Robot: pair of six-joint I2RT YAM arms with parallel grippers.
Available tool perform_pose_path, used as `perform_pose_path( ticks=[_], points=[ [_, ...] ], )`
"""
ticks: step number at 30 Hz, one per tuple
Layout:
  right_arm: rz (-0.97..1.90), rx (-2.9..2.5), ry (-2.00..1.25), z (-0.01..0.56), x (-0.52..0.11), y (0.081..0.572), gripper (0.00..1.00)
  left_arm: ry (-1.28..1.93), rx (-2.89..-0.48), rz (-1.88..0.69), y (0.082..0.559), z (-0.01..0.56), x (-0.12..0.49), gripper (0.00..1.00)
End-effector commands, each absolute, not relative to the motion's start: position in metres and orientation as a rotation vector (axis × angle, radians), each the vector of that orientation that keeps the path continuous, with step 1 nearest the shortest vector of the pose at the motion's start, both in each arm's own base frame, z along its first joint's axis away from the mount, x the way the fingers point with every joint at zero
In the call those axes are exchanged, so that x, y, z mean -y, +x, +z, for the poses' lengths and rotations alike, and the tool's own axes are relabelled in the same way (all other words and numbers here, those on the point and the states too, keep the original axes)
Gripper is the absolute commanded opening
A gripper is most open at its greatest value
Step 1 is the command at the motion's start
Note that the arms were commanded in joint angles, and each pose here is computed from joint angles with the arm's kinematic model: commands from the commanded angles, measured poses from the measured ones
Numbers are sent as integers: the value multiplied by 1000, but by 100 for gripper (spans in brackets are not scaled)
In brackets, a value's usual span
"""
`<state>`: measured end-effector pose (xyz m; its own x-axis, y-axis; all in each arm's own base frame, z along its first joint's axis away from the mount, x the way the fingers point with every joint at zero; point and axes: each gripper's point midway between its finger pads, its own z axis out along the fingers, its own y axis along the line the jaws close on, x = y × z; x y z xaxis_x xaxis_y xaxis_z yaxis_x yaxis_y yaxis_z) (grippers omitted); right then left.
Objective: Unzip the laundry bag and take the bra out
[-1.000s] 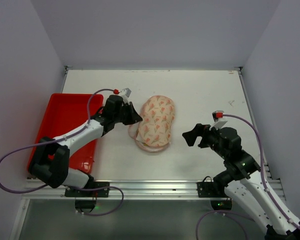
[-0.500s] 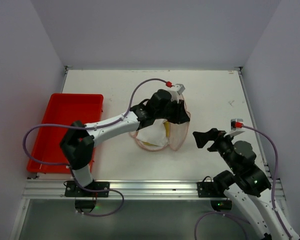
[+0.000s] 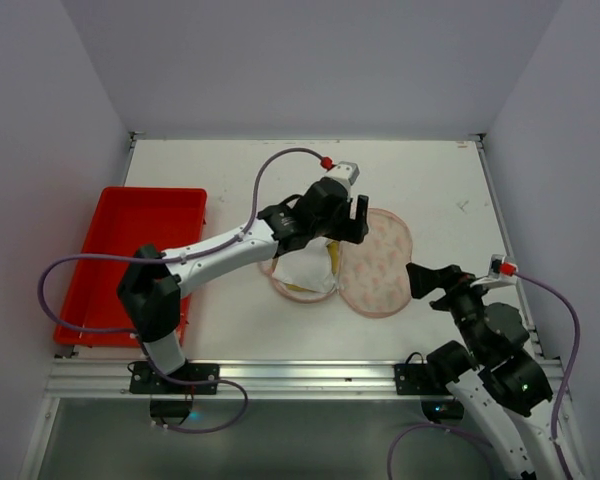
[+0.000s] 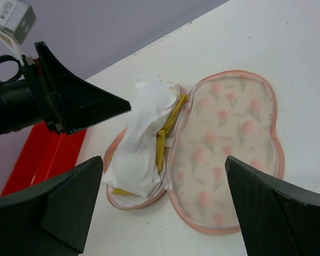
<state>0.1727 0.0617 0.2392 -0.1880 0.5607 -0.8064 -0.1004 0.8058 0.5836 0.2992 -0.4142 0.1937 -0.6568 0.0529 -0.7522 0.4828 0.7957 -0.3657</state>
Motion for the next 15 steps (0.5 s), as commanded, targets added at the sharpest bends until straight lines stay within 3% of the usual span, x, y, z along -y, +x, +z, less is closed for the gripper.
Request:
perform_pose_path(
  ticks=[1, 6, 15],
  points=[
    [596, -1735, 378, 229, -69, 183, 99, 243, -2224, -450, 336, 182, 350, 81],
    [624, -1818, 319, 212, -88, 191, 99, 193, -2313, -335, 357, 140, 320, 80],
    [653, -1877, 279, 193, -104, 198, 99, 245, -2394, -303, 364, 101, 326, 77]
  ],
)
